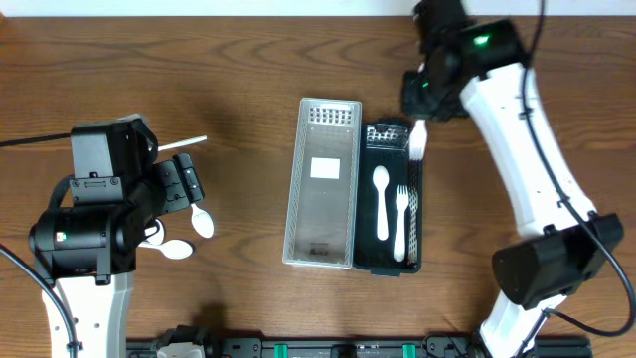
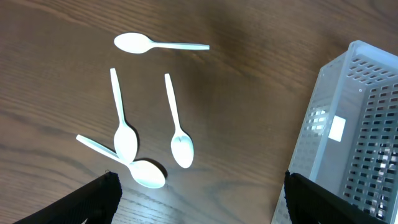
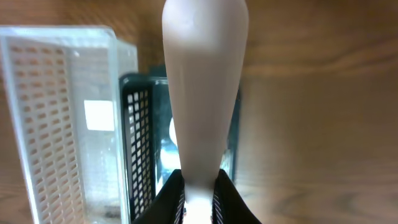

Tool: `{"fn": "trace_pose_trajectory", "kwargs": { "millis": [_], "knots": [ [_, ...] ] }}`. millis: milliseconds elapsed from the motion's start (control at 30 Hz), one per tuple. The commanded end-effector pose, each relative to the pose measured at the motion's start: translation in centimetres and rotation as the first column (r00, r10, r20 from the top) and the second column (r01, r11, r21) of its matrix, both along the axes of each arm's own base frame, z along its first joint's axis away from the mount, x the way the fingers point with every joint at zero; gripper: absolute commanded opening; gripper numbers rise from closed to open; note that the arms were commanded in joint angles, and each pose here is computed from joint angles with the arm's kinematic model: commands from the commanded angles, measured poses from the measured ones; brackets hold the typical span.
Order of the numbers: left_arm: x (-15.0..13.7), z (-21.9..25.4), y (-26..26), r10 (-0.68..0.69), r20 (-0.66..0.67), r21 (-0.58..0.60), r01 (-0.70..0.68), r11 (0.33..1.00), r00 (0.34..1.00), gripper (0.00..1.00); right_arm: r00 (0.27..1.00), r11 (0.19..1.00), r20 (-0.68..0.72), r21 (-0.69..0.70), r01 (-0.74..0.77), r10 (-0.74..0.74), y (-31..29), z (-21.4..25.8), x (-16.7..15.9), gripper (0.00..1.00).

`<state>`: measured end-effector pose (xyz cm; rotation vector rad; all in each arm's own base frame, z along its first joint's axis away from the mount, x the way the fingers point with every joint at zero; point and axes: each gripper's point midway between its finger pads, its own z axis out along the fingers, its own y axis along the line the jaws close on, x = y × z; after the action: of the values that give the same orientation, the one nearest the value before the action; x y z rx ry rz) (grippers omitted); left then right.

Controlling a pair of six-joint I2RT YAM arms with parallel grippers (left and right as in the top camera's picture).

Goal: Pack container
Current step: 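Carry the spoon into the black basket and open the right gripper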

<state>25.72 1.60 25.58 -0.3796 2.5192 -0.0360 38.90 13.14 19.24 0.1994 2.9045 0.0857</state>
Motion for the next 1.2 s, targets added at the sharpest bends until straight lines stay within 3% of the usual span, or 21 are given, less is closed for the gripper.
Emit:
{"fn": "trace_pose_trajectory", "kwargs": {
  "millis": [0,267,467,500,567,600,733,867,1033,1167],
  "knots": [
    [0.0,0.3,0.3,0.005,0.006,0.014,-0.006,1.000,1.000,0.86,0.993,0.996,-0.081,-0.027,0.086,-0.088,0.9,-4.0,-1.4,0.01],
    [0.0,0.3,0.3,0.006,0.005,0.013,-0.006,1.000,1.000,0.86,0.977,0.999,-0.214,-0.045,-0.010,0.000,3.4,-12.7,-6.2,0.01],
    [-0.1,0.2,0.3,0.006,-0.001,0.013,-0.006,1.000,1.000,0.86,0.966,0.995,-0.246,-0.032,-0.094,0.083,4.0,-14.8,-7.7,0.02],
    [-0.1,0.2,0.3,0.006,-0.001,0.013,-0.006,1.000,1.000,0.86,0.965,0.994,-0.245,-0.031,-0.104,0.093,4.0,-14.8,-7.7,0.12],
    [-0.1,0.2,0.3,0.006,-0.001,0.013,-0.006,1.000,1.000,0.86,0.965,0.993,-0.241,-0.030,-0.118,0.108,4.0,-14.8,-7.6,0.53],
    [-0.1,0.2,0.3,0.006,-0.001,0.013,-0.006,1.000,1.000,0.86,0.964,0.991,-0.241,-0.029,-0.127,0.116,4.0,-14.8,-7.6,0.63],
    [-0.1,0.2,0.3,0.006,-0.001,0.013,-0.006,1.000,1.000,0.86,0.958,0.983,-0.232,-0.030,-0.182,0.171,4.0,-14.6,-7.3,0.65],
    [-0.1,0.2,0.3,0.005,-0.001,0.013,-0.005,1.000,1.000,0.86,0.966,0.976,-0.174,-0.065,-0.207,0.193,2.8,-11.8,-5.5,0.64],
    [-0.1,0.2,0.3,0.005,-0.001,0.013,-0.005,1.000,1.000,0.86,0.985,0.974,0.038,-0.161,-0.159,0.167,-2.1,-2.5,-0.9,0.68],
    [-0.1,0.2,0.3,0.005,-0.001,0.013,-0.005,1.000,1.000,0.86,0.964,0.966,0.206,-0.229,-0.120,0.168,-9.4,5.3,1.2,0.80]
  ]
}}
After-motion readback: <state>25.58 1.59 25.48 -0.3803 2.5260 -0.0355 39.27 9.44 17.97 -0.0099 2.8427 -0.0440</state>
